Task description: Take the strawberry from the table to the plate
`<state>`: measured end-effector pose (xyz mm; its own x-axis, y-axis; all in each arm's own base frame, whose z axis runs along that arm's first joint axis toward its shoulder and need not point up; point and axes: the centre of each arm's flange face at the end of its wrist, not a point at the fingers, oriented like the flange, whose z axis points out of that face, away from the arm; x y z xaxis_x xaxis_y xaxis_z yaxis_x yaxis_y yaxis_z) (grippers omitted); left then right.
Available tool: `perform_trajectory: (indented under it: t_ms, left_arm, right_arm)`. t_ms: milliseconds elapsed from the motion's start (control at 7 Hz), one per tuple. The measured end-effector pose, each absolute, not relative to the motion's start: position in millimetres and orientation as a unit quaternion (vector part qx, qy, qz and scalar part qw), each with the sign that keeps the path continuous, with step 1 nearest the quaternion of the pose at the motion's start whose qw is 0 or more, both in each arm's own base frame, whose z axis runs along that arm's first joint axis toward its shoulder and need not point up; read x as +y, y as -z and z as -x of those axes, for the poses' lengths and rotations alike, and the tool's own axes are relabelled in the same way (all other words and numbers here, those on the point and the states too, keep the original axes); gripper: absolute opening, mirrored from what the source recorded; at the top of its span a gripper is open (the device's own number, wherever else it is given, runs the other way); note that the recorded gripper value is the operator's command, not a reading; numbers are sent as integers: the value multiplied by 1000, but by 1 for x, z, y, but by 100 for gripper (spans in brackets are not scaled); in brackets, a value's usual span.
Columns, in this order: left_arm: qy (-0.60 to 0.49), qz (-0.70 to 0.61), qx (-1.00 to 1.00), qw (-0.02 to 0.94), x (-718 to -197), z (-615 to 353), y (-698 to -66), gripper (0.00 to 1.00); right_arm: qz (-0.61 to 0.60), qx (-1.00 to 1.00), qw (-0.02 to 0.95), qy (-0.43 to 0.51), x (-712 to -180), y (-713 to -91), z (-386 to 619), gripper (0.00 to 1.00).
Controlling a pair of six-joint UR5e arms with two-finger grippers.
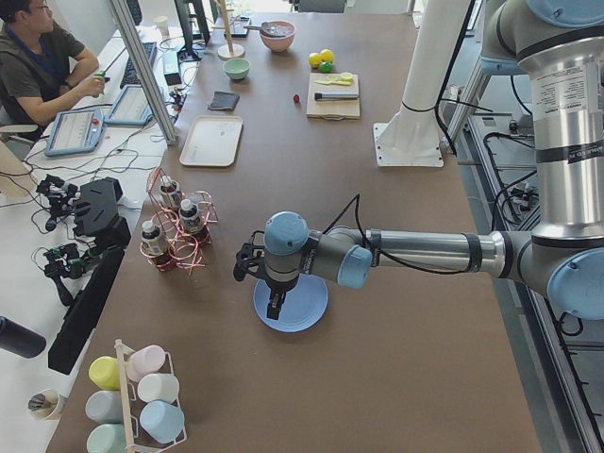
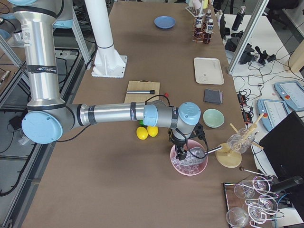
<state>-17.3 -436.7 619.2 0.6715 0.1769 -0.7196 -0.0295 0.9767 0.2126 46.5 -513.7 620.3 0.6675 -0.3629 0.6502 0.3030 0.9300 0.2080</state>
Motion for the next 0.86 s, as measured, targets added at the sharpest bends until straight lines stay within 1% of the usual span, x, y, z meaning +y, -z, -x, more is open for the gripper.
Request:
perform_trajectory:
  t_ms: [286, 571, 857]
  left_arm:
    - [-34, -79, 403, 911, -449, 11, -632, 97]
    - [-27, -72, 410, 909, -462, -14, -669, 96]
    - [-24, -78, 407, 910, -465, -45, -704, 85]
  right_arm:
    - [-43, -368, 911, 181, -515, -617, -45, 100]
    - [-38, -374, 912, 164, -521, -607, -26, 100]
    - [-43, -380, 911, 156, -526, -594, 8, 100]
